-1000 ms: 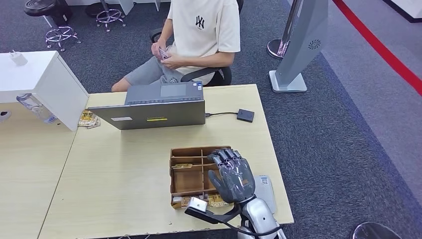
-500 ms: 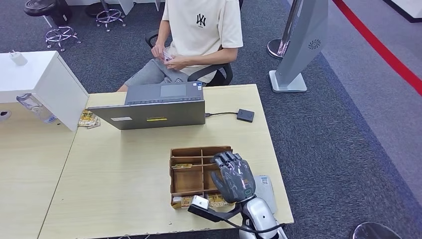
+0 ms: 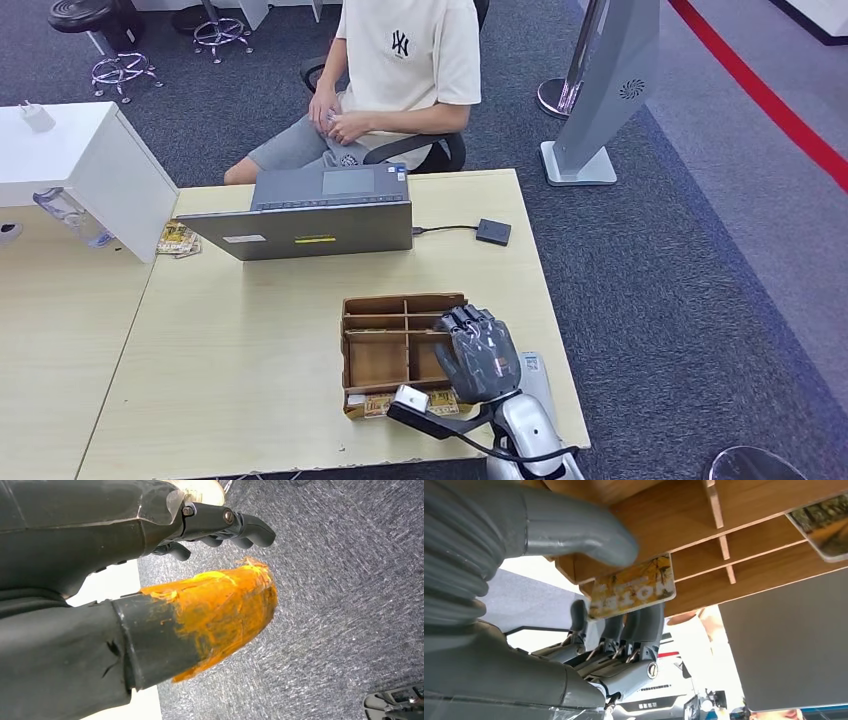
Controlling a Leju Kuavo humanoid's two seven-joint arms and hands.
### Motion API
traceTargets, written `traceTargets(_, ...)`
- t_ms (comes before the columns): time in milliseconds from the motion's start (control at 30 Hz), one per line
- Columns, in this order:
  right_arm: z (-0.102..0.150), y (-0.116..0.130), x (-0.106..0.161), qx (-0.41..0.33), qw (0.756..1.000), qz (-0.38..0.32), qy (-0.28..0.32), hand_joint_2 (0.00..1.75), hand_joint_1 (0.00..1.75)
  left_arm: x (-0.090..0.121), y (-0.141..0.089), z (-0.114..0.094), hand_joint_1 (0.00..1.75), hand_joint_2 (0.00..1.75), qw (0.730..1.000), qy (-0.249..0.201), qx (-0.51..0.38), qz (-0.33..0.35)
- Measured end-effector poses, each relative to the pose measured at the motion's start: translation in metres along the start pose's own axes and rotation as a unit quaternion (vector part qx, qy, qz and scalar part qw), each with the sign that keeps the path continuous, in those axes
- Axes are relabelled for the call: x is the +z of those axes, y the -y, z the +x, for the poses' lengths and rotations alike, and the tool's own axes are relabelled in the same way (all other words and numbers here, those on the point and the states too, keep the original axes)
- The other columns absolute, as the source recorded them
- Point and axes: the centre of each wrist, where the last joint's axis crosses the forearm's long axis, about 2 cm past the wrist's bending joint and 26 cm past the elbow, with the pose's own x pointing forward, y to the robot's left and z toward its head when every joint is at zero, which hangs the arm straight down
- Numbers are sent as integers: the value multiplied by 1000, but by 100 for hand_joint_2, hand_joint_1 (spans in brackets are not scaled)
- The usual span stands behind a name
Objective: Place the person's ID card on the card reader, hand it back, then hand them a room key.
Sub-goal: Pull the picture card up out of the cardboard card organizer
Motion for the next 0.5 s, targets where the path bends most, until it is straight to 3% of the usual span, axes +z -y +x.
traceTargets(200,-3,1,-1,4,1000,-1,-3,175,168,0,0,-1,0,0,1000,0,0,0)
traceTargets(500,-6,1,-2,8,1000,-1,-3,175,174,0,1,-1,0,0,1000,0,0,-1)
